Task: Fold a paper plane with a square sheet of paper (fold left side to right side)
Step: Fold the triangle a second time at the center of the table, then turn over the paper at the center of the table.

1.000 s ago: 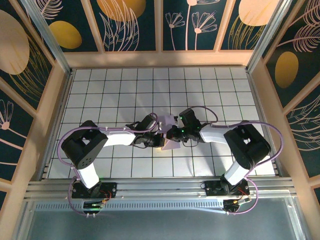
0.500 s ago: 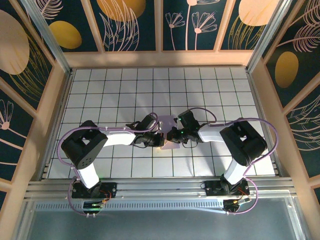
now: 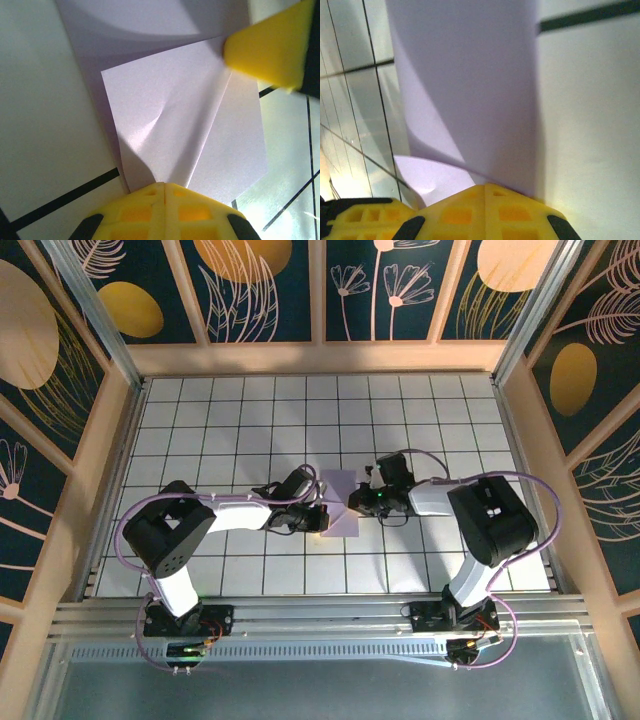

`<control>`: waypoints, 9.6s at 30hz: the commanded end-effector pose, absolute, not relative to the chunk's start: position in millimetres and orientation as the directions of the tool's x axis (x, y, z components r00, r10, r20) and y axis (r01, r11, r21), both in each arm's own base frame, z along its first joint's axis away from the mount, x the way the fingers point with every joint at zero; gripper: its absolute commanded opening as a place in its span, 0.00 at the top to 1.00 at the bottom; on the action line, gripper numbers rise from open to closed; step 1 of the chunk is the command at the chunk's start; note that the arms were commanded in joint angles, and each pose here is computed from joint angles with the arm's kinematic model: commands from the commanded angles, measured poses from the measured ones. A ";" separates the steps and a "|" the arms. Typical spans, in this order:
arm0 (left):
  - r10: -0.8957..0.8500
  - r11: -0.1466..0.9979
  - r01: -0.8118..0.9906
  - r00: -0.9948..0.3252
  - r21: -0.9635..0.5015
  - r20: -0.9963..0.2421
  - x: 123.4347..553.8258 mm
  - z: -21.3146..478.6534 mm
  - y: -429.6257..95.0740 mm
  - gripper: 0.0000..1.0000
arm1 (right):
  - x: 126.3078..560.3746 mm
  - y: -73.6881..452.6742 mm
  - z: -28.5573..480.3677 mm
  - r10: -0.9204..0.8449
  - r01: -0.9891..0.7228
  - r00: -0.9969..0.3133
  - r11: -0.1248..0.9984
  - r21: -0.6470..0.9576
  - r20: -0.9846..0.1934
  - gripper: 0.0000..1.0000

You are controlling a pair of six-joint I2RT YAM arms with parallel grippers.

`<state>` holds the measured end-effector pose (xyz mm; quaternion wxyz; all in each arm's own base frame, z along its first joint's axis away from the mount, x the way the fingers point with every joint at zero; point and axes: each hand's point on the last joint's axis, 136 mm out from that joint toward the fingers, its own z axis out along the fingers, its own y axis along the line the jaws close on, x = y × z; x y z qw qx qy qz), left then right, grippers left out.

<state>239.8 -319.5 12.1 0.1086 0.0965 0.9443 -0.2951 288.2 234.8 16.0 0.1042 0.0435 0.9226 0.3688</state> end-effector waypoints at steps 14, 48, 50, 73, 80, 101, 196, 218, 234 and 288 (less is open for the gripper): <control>0.142 0.878 0.208 -0.973 -0.430 -0.181 223.7 -18.6 -289.9 1.00 | 302.6 216.1 45.2 0.193 -0.023 -0.952 0.725 0.688 -0.236 1.00; 0.163 0.748 0.290 -0.952 -0.596 -0.259 257.8 34.7 -356.5 1.00 | 261.7 233.4 -16.9 0.117 0.046 -0.990 0.787 0.615 -0.075 1.00; 0.166 0.756 0.291 -0.952 -0.587 -0.258 258.9 30.6 -356.3 1.00 | 260.3 234.1 -17.2 0.114 0.045 -0.991 0.786 0.616 -0.073 1.00; 0.216 0.808 0.297 -0.953 -0.509 -0.213 243.7 -1.2 -334.2 1.00 | 259.5 230.2 -23.6 0.111 0.052 -0.992 0.807 0.589 -0.064 1.00; 0.242 0.820 0.309 -0.950 -0.481 -0.198 229.5 -5.1 -322.4 1.00 | 259.1 229.0 -25.0 0.111 0.054 -0.992 0.810 0.584 -0.063 1.00; 0.270 0.851 0.316 -0.948 -0.419 -0.166 192.5 -10.5 -300.7 1.00 | 257.9 227.0 -24.8 0.113 0.054 -0.991 0.813 0.580 -0.066 1.00; -0.228 0.633 0.156 -0.899 -0.758 -0.375 289.1 79.2 -303.7 1.00 | 287.0 279.6 78.6 0.206 -0.216 -0.917 0.466 0.858 -0.342 0.47; -0.237 0.654 0.130 -0.900 -0.745 -0.365 288.7 68.6 -299.0 0.87 | 289.1 281.5 66.9 0.197 -0.217 -0.913 0.507 0.834 -0.357 0.79; -0.412 0.703 0.097 -0.752 -0.704 -0.514 296.0 133.3 -235.9 0.26 | 308.3 256.9 109.4 0.253 -0.302 -0.837 0.527 0.794 -0.486 1.00; -0.368 -0.009 0.420 -0.845 -0.907 -0.387 270.6 263.1 -322.6 0.48 | 283.3 252.5 260.1 0.358 -0.467 -0.824 0.013 0.884 -0.440 1.00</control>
